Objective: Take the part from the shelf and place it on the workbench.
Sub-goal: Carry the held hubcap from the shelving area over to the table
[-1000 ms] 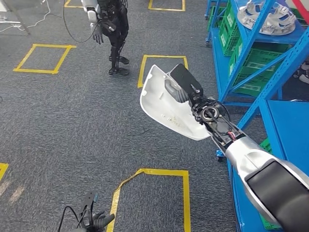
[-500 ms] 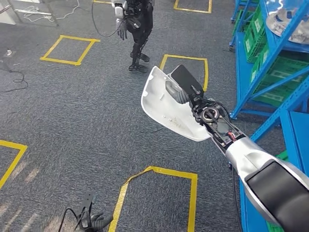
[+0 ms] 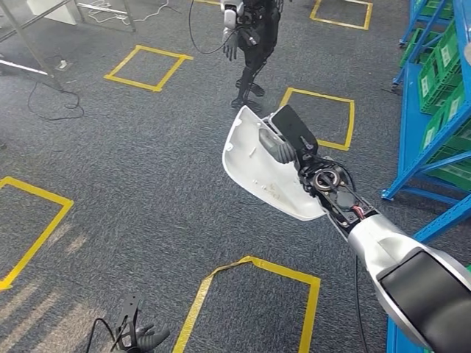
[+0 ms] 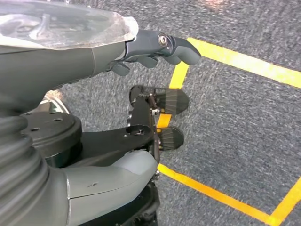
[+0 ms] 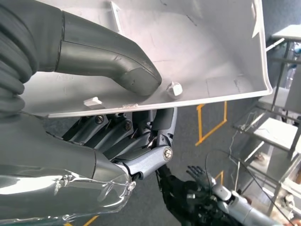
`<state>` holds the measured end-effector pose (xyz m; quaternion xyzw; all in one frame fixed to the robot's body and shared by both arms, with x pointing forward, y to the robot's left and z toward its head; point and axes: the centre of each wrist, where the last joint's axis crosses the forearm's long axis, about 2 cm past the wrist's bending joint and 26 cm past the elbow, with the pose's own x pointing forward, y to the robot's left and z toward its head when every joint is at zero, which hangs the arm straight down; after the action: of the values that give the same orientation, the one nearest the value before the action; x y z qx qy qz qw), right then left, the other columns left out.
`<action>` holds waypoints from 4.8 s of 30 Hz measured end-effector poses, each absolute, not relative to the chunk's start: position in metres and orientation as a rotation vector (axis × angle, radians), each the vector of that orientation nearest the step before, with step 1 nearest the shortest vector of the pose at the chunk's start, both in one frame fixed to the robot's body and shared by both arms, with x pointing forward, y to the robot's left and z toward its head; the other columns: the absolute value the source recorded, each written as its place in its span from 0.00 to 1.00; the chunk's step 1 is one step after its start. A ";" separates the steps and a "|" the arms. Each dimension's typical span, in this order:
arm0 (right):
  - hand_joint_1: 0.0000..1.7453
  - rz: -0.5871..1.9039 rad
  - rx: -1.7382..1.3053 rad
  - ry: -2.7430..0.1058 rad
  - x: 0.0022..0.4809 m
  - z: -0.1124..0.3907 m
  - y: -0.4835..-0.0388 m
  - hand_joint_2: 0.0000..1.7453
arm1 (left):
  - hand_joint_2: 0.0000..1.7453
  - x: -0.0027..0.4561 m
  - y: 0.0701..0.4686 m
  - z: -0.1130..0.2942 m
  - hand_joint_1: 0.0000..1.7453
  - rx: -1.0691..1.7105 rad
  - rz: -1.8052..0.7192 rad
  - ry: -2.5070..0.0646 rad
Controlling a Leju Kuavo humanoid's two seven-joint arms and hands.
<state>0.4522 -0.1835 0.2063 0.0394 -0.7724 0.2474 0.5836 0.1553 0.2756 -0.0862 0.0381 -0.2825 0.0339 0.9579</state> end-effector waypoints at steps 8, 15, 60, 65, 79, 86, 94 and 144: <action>1.00 0.562 0.106 -1.808 0.452 0.203 -0.185 1.00 | 1.00 0.142 0.280 -0.091 0.00 0.098 0.099 -0.548; 1.00 0.480 0.060 -1.810 0.451 0.198 -0.198 1.00 | 1.00 0.126 0.285 -0.095 0.00 0.120 0.207 -0.561; 1.00 0.362 0.074 -1.792 0.436 0.167 -0.241 1.00 | 1.00 0.121 0.280 -0.097 0.00 0.123 0.219 -0.545; 1.00 0.338 0.083 -1.777 0.429 0.159 -0.239 1.00 | 1.00 0.114 0.281 -0.098 0.00 0.118 0.216 -0.546; 1.00 0.318 0.139 -1.784 0.428 0.158 -0.238 1.00 | 1.00 0.133 0.278 -0.093 0.00 0.071 0.219 -0.612; 1.00 0.340 0.145 -1.770 0.426 0.153 -0.238 1.00 | 1.00 0.130 0.273 -0.094 0.00 0.090 0.234 -0.610; 1.00 0.361 0.124 -1.728 0.414 0.137 -0.236 1.00 | 1.00 0.125 0.271 -0.095 0.00 0.074 0.209 -0.587; 1.00 0.463 0.261 -1.665 0.419 0.149 -0.220 1.00 | 1.00 0.139 0.263 -0.091 0.00 0.012 0.167 -0.589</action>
<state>0.4193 -0.2198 0.1494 0.1146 -0.7306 0.2029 0.6418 0.1387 0.2626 -0.0910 0.0057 -0.2898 0.0823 0.9535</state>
